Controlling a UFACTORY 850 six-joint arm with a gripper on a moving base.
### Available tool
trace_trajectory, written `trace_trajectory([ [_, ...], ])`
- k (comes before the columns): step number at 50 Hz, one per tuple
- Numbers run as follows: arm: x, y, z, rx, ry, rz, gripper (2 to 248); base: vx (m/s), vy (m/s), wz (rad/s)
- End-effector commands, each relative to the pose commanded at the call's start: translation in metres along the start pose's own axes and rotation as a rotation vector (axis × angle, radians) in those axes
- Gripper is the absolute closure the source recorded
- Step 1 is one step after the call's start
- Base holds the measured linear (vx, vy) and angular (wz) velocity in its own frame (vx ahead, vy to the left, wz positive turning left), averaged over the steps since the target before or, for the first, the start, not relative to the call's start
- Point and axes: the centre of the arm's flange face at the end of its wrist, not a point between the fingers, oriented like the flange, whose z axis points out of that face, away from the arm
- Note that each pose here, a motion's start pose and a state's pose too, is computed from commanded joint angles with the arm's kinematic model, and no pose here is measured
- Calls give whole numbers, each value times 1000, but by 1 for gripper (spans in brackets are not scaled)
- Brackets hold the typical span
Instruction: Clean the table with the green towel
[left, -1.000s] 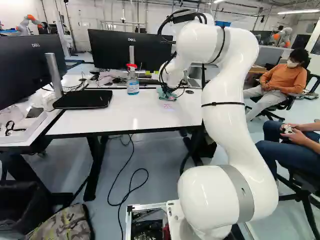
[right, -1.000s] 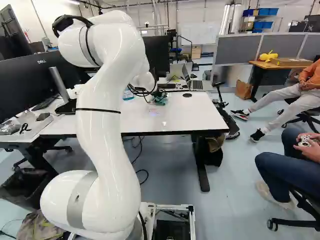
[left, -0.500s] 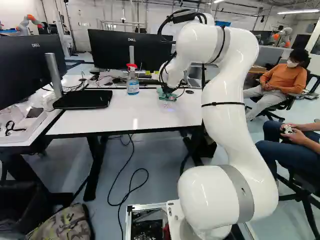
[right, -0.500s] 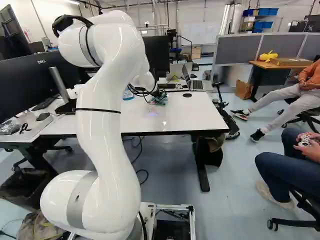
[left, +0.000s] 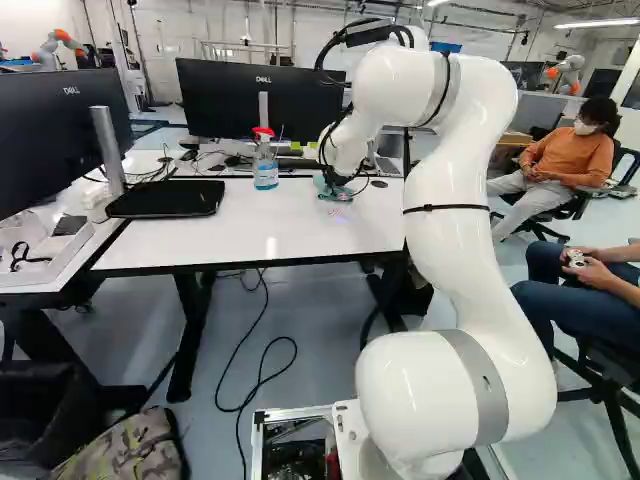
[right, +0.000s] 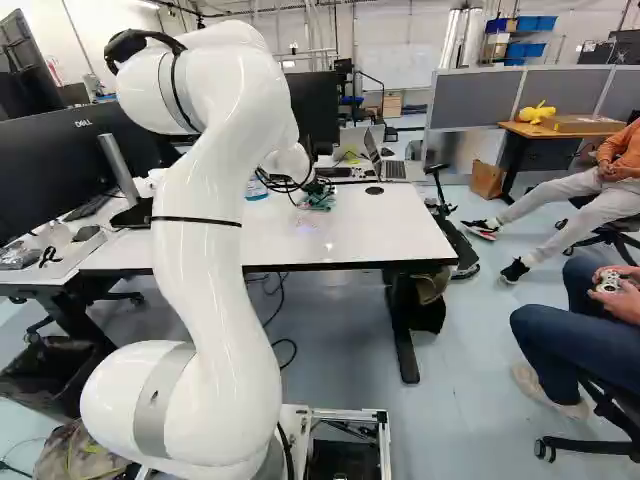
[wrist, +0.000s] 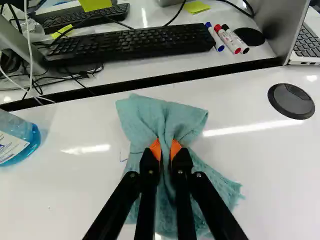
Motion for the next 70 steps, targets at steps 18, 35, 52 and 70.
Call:
trace_trajectory([
  [18, 10, -5, 15, 5, 17, -3, 209, 0, 0, 0],
  [35, 13, -30, 24, 31, 26, -26, 209, 0, 0, 0],
  [52, 8, -59, 20, 62, 21, -53, 209, 0, 0, 0],
  [70, -5, -79, 4, 83, 2, -76, 209, 0, 0, 0],
])
